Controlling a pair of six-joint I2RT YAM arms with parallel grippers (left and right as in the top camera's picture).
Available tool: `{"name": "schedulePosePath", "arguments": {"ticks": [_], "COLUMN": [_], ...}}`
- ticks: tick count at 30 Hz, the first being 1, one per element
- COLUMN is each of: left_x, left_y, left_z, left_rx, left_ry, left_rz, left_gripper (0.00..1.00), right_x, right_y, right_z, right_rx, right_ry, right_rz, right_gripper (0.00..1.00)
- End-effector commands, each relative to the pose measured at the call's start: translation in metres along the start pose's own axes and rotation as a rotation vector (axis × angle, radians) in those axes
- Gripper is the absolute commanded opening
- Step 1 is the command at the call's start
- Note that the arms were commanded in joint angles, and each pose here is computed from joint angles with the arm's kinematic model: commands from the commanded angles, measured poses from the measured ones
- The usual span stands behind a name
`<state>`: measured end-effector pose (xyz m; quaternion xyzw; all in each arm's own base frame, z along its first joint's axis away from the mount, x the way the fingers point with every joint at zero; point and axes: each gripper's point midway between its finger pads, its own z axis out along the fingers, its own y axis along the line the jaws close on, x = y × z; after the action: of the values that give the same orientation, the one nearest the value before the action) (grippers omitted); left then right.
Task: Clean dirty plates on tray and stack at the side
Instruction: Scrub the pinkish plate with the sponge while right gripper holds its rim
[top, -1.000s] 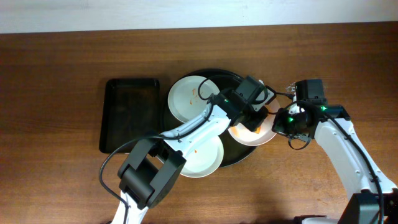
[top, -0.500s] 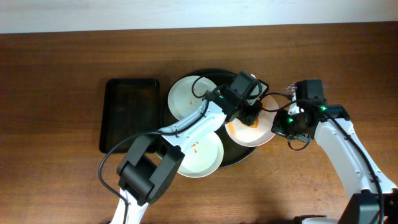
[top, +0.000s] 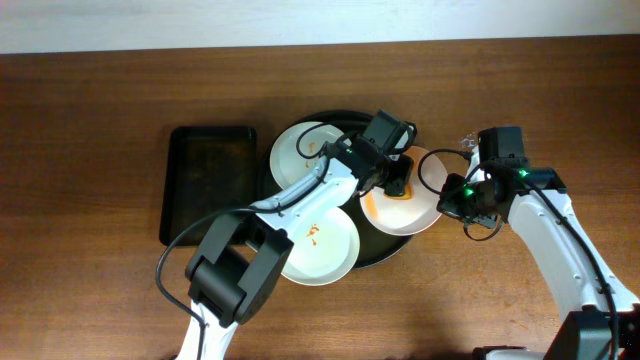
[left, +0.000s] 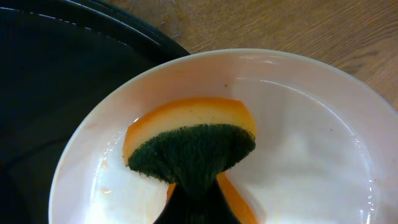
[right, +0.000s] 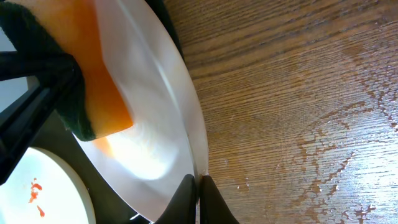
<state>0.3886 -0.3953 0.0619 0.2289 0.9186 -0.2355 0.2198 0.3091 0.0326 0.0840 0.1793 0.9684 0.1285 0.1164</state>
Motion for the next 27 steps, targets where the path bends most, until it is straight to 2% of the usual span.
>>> {"name": "schedulePosePath", "arguments": {"ticks": [1,6,10,11,12,13,18,20,22,27], "left_x": [0.013,0.040,0.024,0.018,0.014,0.013,0.015,0.018,0.020,0.029], "left_y": [0.020,0.031,0.035,0.029,0.020,0.016,0.002,-0.003,-0.005,-0.006], "left_z": [0.007,0.003,-0.006,-0.010,-0.012,-0.013,-0.013,-0.012,-0.011,-0.003], "left_rx": [-0.081,-0.120,-0.118,-0.096,-0.057,-0.035,0.021,0.023,0.009,0.008], "left_ry": [0.042,0.152,0.120,0.107,0.104,0.105,0.117,0.121,0.125,0.148], "left_rz": [-0.032,-0.058,-0.068,-0.058,-0.035,-0.029,0.078,0.116,0.125,0.127], "left_gripper": [0.00,0.00,0.00,0.00,0.00,0.00,0.00,0.00,0.00,0.00], "right_x": [-0.009,-0.009,-0.009,-0.011,-0.013,-0.014,-0.018,-0.017,-0.015,-0.013], "right_y": [0.009,0.009,0.008,0.004,0.000,-0.003,-0.010,-0.012,-0.015,-0.018], "right_z": [-0.012,-0.012,-0.012,-0.012,-0.012,-0.013,-0.008,0.001,0.012,0.023], "right_rx": [-0.038,-0.038,-0.032,-0.006,0.014,0.033,0.076,0.082,0.090,0.102], "right_ry": [-0.034,-0.035,-0.036,-0.046,-0.055,-0.064,-0.074,-0.048,-0.017,0.012], "right_rz": [-0.007,-0.007,-0.007,-0.006,-0.006,-0.005,-0.003,0.001,0.007,0.012], "right_gripper": [0.04,0.04,0.04,0.11,0.42,0.51,0.52,0.47,0.36,0.35]}}
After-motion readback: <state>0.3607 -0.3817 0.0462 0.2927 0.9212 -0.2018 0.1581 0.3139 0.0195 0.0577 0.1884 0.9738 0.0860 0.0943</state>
